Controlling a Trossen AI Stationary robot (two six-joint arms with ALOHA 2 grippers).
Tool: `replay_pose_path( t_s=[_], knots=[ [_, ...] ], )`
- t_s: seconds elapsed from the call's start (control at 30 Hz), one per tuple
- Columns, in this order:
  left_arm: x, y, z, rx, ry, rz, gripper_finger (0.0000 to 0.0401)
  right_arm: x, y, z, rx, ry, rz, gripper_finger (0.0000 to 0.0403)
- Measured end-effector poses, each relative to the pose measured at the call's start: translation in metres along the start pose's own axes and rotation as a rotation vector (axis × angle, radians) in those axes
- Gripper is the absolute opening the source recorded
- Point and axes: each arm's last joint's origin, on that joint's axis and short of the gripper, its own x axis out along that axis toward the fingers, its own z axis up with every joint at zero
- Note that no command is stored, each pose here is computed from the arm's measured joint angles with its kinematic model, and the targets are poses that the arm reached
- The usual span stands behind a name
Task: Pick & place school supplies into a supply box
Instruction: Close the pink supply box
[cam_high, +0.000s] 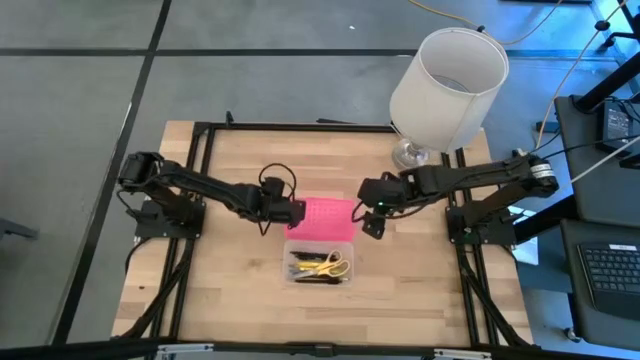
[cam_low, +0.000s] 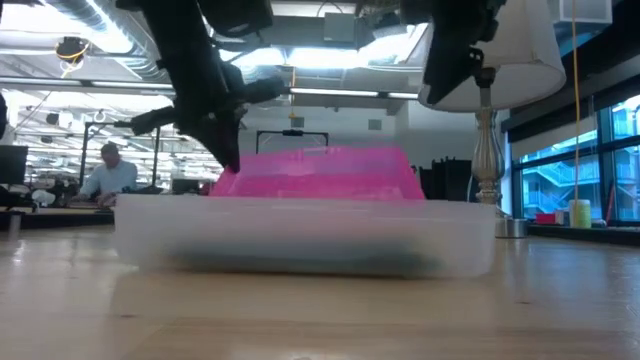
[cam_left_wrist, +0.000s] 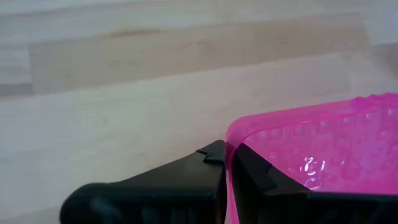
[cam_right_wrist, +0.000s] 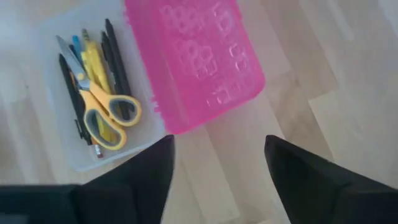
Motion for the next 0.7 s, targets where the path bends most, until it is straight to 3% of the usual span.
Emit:
replay_pose_path(
  t_s=[0.13, 0.3, 0.53, 0.7],
  knots=[
    [0.009, -0.002, -0.012, -0.004, -0.002, 0.028, 0.0003, -0.001, -0.008, -0.023, 0.015, -0.046, 0.039, 0.0227],
    [0.012, -0.009, -0.020, 0.016, -0.043, -0.013, 0.0003, 0.000, -0.022, -0.052, 0.077, -0.176, 0.109, 0.0198],
    [0.007, -0.017, -0.024, 0.062, -0.125, -0.084, 0.0003, 0.014, -0.030, -0.069, 0.159, -0.333, 0.197, 0.0124],
    [0.004, -0.019, -0.027, 0.070, -0.155, -0.109, 0.0003, 0.025, -0.035, -0.074, 0.183, -0.412, 0.099, 0.0058]
  ],
)
